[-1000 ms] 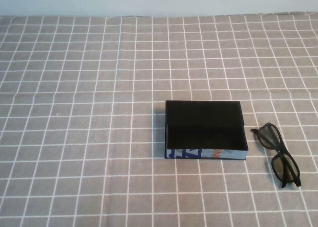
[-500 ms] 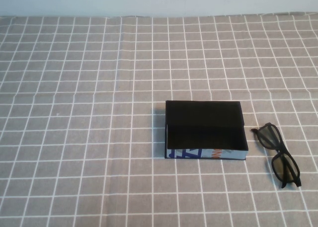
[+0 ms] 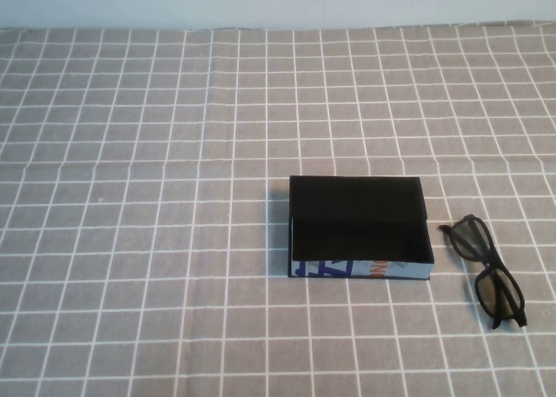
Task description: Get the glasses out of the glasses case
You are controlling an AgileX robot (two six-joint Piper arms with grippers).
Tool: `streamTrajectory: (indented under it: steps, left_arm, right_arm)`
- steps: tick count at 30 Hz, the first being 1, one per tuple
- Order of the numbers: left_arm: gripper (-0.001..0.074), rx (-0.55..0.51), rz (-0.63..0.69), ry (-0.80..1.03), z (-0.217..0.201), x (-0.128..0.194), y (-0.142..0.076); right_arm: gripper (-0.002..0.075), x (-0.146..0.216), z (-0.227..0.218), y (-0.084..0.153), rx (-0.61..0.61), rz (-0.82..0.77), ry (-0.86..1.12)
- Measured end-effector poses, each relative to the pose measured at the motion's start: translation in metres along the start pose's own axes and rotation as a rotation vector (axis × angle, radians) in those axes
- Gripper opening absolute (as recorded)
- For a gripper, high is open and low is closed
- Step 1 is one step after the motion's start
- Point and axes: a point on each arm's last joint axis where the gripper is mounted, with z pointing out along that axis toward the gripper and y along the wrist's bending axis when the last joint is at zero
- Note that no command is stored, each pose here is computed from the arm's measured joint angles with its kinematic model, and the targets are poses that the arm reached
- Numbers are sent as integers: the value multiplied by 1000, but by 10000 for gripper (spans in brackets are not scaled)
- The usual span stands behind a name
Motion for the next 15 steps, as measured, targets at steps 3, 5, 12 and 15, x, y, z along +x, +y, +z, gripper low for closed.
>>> streamTrajectory:
  steps: [3,5,12,15]
  left_arm:
    - [-5,0,0,0,0,0,0]
    - [-5,0,0,0,0,0,0]
    - [-5,0,0,0,0,0,0]
    - [-5,0,0,0,0,0,0]
  right_arm:
    - [-18,22,-1,1,18,-3,8]
    - [-18,40,-2,3,29,2,2]
    - [-18,124,2,6,95,72,38]
    - [-18,159,8,4,146,138,85]
